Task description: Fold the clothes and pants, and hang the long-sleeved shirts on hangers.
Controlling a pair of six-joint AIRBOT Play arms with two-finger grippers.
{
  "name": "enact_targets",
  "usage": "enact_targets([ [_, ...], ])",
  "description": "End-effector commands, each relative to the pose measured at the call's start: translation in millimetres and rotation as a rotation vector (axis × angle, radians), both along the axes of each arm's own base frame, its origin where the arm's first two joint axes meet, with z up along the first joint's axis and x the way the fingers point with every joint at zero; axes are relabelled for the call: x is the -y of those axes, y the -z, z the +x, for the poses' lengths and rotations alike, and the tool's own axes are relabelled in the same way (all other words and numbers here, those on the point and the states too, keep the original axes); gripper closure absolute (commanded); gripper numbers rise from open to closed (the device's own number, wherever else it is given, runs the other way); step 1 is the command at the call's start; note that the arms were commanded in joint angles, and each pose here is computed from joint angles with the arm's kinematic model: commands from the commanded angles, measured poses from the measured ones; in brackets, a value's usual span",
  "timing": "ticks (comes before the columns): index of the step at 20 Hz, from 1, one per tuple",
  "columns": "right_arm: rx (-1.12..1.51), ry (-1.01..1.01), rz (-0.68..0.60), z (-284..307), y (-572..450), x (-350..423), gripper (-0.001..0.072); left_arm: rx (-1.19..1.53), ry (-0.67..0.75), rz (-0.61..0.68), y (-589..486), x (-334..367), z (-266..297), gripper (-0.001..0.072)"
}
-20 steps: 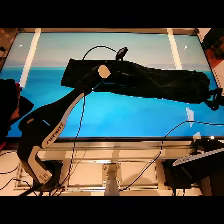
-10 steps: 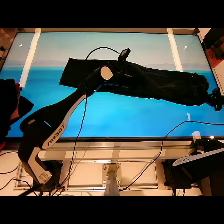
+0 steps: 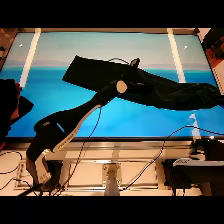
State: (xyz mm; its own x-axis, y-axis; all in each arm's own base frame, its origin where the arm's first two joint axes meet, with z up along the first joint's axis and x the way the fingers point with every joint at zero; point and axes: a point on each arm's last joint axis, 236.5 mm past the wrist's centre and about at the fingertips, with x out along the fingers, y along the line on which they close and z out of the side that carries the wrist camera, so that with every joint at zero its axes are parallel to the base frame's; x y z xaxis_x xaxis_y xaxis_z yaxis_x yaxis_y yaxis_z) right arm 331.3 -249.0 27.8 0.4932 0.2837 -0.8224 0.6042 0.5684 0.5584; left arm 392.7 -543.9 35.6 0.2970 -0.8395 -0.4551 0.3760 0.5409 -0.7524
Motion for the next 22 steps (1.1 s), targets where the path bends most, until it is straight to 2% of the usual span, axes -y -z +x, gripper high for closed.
enact_targets([
  [1, 0.037, -0.035, -0.057, -1.4, -30.7, -21.9, 0.0683, -0.121, -0.089, -0.003, 50.3, 11.3, 1.2, 0.0698],
  [5, 0.064, -0.170, -0.082, 17.9, -51.0, -70.7, 0.0682, -0.218, -0.075, 0.052, 96.1, 11.4, -12.4, 0.0698],
  [9, 0.085, -0.330, -0.030, 36.7, -58.5, -133.4, 0.0682, -0.281, -0.052, 0.092, 118.6, 6.6, -21.8, 0.0698],
  [12, 0.157, -0.431, 0.033, 57.6, -72.4, -186.7, 0.0682, -0.252, -0.057, 0.072, 101.0, 4.4, -14.0, 0.0698],
  [14, 0.204, -0.468, 0.059, 73.8, -81.0, -220.1, 0.0682, -0.138, -0.047, 0.069, 61.9, -6.1, 2.4, 0.0698],
  [17, 0.251, -0.517, 0.038, 98.3, -83.0, -270.3, 0.0684, 0.086, -0.065, 0.131, -8.6, -49.0, 38.9, 0.0699],
  [22, 0.272, -0.630, 0.067, 123.5, -61.2, -387.5, 0.0685, 0.255, -0.162, 0.378, -81.8, -176.1, 84.2, 0.0698],
])
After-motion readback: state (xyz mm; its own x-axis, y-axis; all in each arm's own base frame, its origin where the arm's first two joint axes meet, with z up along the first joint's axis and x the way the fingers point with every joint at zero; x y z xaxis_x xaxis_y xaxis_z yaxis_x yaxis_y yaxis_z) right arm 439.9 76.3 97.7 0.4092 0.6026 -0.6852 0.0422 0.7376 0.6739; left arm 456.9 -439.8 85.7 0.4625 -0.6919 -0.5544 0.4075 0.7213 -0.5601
